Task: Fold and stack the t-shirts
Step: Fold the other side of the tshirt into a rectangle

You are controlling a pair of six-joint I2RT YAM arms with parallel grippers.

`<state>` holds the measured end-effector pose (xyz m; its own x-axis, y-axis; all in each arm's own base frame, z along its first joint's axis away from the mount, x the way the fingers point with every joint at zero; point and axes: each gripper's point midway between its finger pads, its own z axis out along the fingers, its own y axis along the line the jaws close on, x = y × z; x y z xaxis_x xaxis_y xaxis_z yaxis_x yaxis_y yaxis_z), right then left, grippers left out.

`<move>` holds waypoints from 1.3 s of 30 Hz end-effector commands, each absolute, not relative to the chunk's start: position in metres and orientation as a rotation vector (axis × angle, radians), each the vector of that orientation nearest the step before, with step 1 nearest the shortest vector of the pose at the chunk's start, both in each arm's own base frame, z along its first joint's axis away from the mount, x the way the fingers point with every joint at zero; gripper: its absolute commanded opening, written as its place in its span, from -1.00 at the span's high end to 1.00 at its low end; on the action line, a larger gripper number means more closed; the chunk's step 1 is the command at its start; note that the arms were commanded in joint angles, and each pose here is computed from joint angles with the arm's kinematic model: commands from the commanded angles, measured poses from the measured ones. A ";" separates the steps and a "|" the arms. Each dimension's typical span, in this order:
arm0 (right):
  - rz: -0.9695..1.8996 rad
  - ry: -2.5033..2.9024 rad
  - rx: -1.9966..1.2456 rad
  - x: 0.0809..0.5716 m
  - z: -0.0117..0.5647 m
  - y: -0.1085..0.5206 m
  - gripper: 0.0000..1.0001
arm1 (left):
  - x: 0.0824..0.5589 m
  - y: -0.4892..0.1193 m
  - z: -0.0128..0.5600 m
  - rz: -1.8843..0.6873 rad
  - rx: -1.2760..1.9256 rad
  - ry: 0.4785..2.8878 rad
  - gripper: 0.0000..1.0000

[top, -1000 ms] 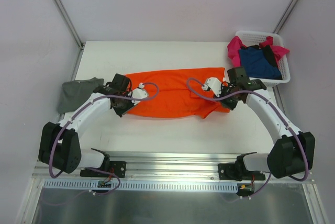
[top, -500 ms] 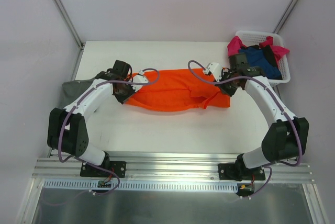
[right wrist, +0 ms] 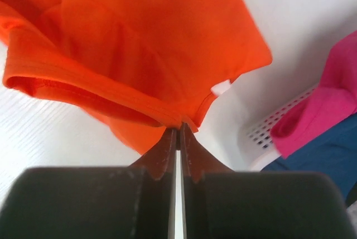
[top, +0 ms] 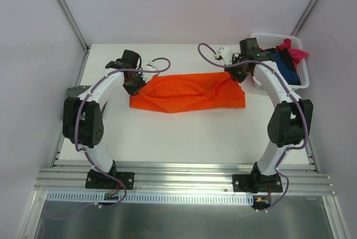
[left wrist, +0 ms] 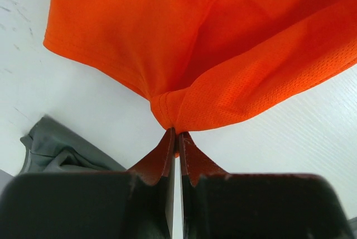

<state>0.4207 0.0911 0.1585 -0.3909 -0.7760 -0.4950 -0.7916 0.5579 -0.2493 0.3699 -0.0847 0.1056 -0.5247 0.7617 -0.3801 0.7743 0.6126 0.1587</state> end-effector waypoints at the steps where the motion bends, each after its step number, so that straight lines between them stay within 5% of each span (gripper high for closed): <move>1: 0.003 2.190 -1.201 0.454 0.170 0.094 0.99 | 0.384 -0.082 0.106 -0.059 1.242 2.423 1.00; 18: -0.032 2.275 -1.184 0.527 0.096 0.094 0.99 | 0.440 -0.059 0.058 -0.049 1.119 2.574 1.00; 34: -0.102 2.251 -1.108 0.549 0.098 0.098 0.99 | 0.442 -0.038 0.072 0.001 0.909 2.613 1.00; 35: -0.111 2.251 -1.105 0.551 0.097 0.098 0.99 | 0.442 -0.032 0.072 0.029 0.887 2.622 0.85; 36: -0.109 2.245 -1.106 0.553 0.098 0.101 0.99 | 0.445 -0.030 0.077 0.052 0.849 2.609 0.21; 38: -0.118 2.239 -1.104 0.555 0.098 0.103 0.99 | 0.448 -0.023 0.082 0.084 0.804 2.603 -0.40; 39: -0.119 2.242 -1.105 0.555 0.096 0.104 0.99 | 0.449 -0.022 0.089 0.100 0.782 2.593 -0.98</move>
<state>0.5408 0.0969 0.0788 -0.4691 -0.7525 -0.4623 -0.7158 0.6305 -0.3000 0.4418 -0.0342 0.0471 -0.7397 0.6001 -0.3044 0.5980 0.7937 0.1115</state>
